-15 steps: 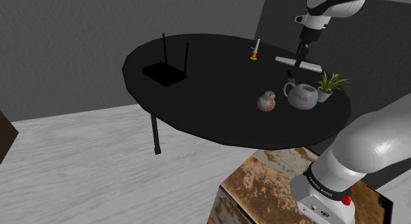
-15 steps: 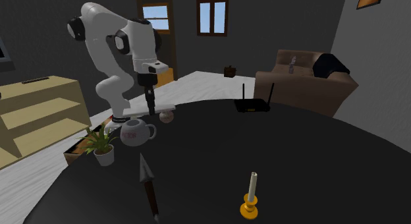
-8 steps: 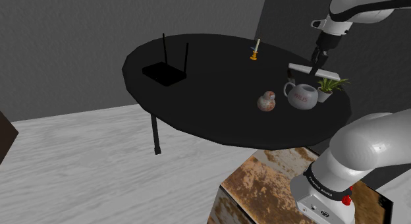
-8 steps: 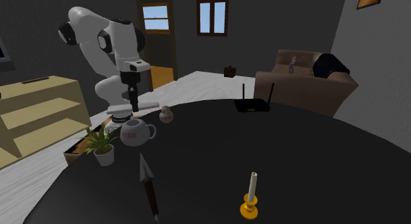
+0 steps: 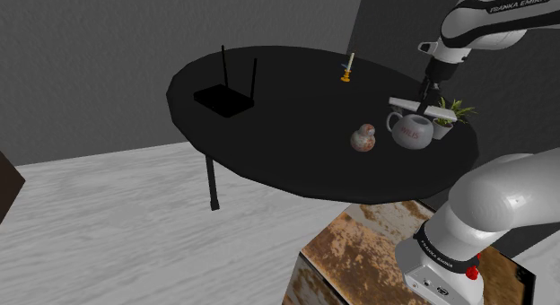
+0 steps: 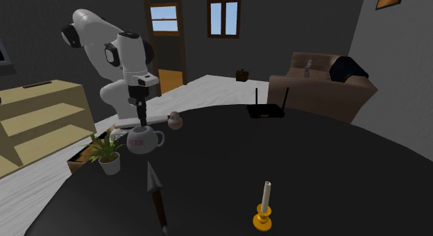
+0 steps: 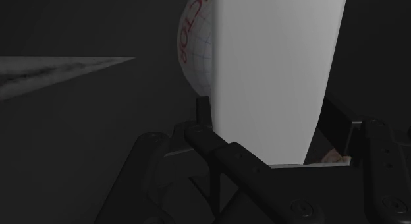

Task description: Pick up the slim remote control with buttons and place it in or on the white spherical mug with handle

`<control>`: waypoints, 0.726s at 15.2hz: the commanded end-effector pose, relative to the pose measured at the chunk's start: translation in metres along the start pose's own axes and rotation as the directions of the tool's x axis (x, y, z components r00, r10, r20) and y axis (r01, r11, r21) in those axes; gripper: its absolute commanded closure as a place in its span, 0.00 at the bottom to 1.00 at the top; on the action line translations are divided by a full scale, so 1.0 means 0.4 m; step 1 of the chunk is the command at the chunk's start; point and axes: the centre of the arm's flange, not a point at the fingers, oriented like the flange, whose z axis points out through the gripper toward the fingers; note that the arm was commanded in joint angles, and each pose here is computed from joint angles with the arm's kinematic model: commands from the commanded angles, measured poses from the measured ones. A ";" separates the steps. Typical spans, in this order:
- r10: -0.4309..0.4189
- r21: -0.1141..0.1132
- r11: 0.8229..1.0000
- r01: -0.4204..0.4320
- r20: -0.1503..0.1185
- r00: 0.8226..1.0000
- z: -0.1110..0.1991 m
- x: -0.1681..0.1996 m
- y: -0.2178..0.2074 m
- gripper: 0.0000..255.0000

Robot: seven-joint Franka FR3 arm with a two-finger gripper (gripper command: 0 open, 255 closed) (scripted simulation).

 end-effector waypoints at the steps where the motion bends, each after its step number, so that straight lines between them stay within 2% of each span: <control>1: 0.000 -0.001 1.000 0.000 0.000 1.000 0.029 -0.001 0.001 1.00; 4: 0.000 -0.001 1.000 0.000 0.000 1.000 0.078 0.000 0.000 1.00; 11: 0.000 -0.001 1.000 0.000 0.000 1.000 0.078 0.000 0.000 1.00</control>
